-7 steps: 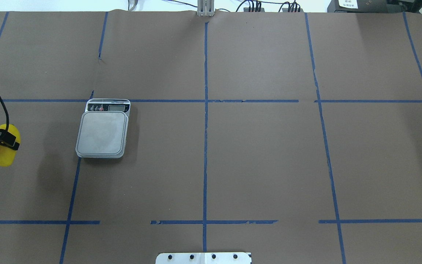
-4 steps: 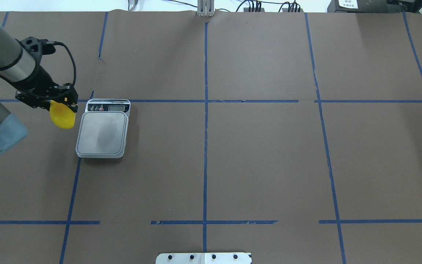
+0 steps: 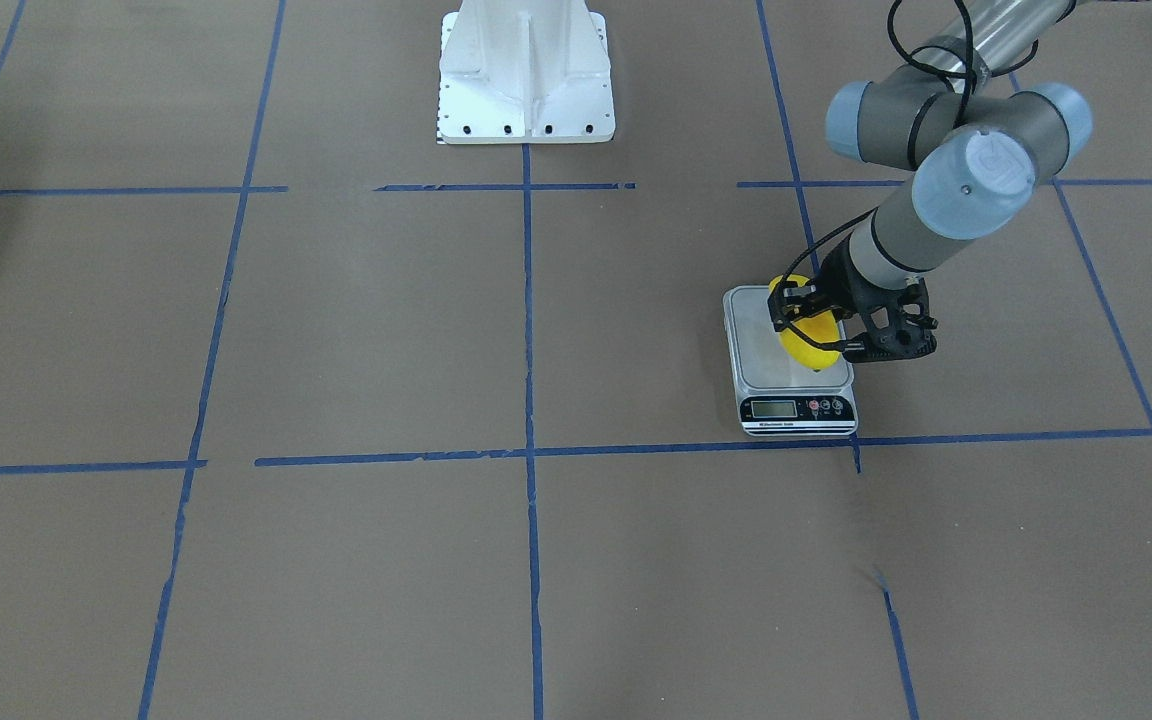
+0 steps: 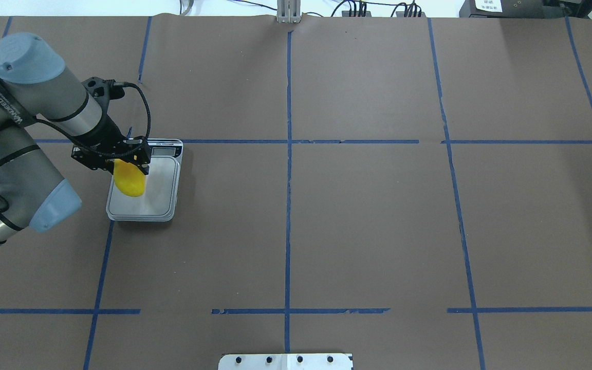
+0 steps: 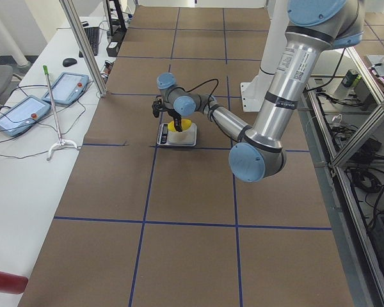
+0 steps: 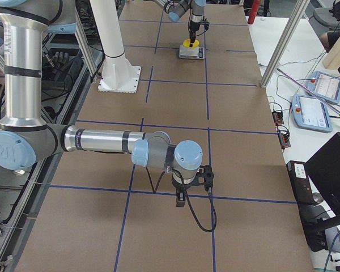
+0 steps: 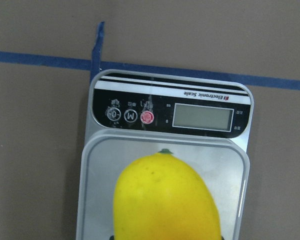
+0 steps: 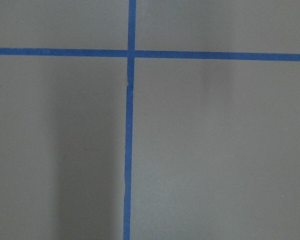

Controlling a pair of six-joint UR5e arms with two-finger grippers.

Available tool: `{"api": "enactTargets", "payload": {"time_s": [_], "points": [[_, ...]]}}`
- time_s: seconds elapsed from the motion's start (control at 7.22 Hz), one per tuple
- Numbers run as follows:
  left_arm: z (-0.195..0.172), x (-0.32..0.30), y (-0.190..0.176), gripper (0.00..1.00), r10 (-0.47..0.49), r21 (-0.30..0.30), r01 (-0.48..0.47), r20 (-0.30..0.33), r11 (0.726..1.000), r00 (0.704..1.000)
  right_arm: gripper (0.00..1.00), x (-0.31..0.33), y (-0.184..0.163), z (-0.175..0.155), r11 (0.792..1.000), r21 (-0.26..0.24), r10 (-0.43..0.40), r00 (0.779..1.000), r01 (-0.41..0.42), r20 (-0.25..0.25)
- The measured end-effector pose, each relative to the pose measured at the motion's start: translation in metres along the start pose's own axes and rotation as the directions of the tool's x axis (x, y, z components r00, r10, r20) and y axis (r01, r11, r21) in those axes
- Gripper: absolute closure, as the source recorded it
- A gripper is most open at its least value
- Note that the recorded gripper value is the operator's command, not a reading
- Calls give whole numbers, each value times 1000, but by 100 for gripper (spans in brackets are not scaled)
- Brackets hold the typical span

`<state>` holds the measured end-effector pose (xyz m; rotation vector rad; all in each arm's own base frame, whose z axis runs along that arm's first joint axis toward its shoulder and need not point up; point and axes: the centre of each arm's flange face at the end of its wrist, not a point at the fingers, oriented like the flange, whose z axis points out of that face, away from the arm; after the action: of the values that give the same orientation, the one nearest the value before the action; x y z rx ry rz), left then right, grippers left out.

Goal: Weigh mango
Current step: 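Lower the mango onto the scale pan and open the left gripper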

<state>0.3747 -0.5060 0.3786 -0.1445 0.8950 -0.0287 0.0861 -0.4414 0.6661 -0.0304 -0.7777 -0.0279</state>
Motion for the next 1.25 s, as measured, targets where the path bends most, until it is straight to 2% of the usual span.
{"api": "enactTargets", "payload": {"time_s": [0.28,0.42,0.55,0.97,1.25], "points": [[15,-14,3,100,3,3,-3,14,1000,1000,0,0,0,0,1000,0,0,1000,0,0],[19,-19,2,56,8,10,-8,16,1000,1000,0,0,0,0,1000,0,0,1000,0,0],[20,-21,3,1,11,14,-12,16,1000,1000,0,0,0,0,1000,0,0,1000,0,0],[14,-19,4,0,17,21,-17,8,1000,1000,0,0,0,0,1000,0,0,1000,0,0],[-19,-19,2,0,1,51,-1,-3,999,1000,0,0,0,0,1000,0,0,1000,0,0]]}}
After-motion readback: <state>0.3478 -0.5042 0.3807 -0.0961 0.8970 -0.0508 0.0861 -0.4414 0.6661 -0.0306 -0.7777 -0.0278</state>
